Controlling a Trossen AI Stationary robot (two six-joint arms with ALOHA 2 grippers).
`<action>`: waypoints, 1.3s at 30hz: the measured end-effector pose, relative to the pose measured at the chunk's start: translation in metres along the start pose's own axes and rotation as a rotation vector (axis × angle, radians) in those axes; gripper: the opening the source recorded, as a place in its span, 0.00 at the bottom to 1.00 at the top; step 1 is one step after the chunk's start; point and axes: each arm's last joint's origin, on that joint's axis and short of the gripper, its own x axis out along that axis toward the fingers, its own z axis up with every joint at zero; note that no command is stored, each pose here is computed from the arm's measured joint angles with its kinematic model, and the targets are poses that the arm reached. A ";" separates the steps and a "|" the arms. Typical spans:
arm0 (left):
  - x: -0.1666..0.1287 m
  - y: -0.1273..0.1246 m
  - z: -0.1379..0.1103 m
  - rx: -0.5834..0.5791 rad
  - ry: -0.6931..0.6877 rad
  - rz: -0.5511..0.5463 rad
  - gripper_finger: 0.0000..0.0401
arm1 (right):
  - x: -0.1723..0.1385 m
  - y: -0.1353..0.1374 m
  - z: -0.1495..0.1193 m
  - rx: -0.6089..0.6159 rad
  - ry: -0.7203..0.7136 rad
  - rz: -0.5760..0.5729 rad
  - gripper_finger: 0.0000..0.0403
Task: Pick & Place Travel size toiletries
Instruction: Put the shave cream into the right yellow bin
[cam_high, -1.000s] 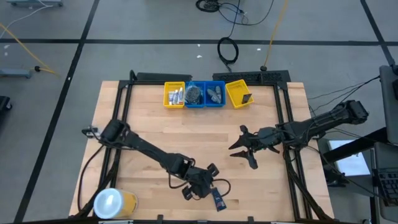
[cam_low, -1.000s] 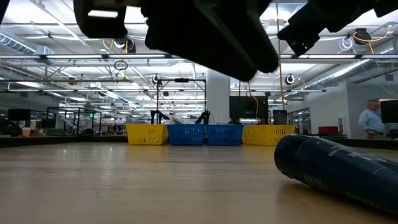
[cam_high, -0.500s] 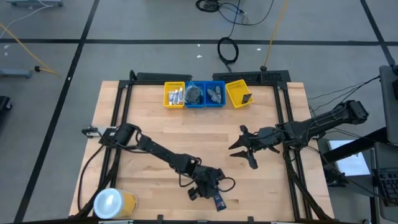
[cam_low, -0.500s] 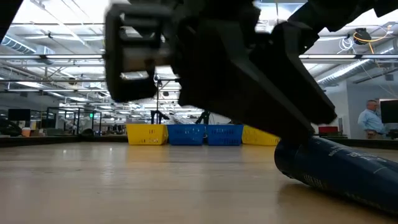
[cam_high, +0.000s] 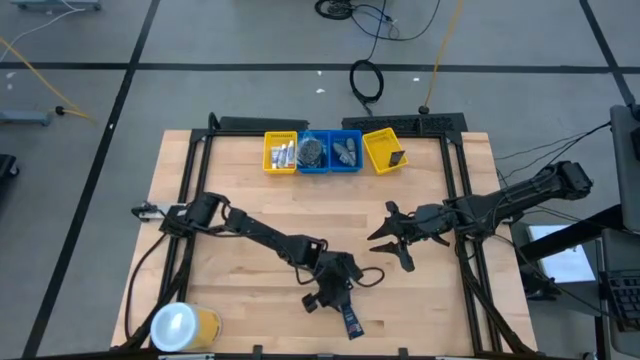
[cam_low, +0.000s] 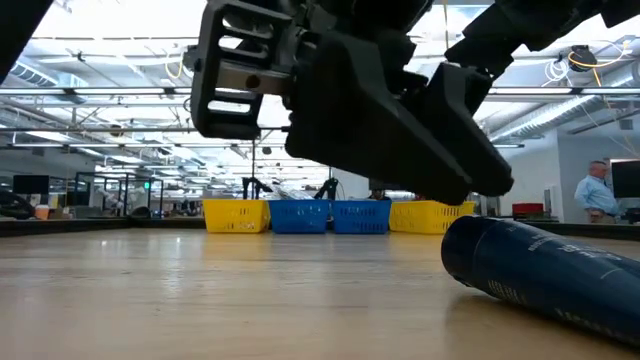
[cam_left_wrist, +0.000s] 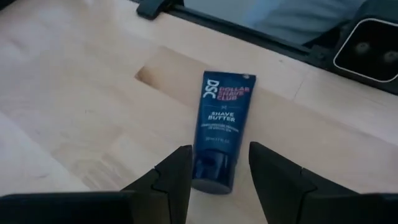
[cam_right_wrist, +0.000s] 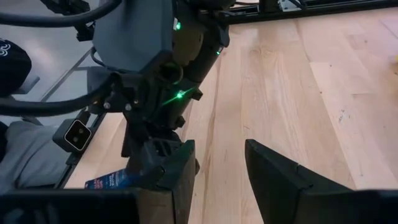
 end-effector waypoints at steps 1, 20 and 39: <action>0.001 0.000 -0.001 0.006 0.000 0.001 0.40 | 0.000 0.000 0.000 0.000 0.000 0.000 0.33; 0.025 0.001 -0.023 -0.026 -0.031 -0.038 0.34 | 0.000 0.000 0.000 0.000 -0.003 0.001 0.33; 0.008 0.004 -0.018 -0.106 0.005 -0.050 0.27 | 0.000 0.000 0.000 0.000 0.003 -0.001 0.33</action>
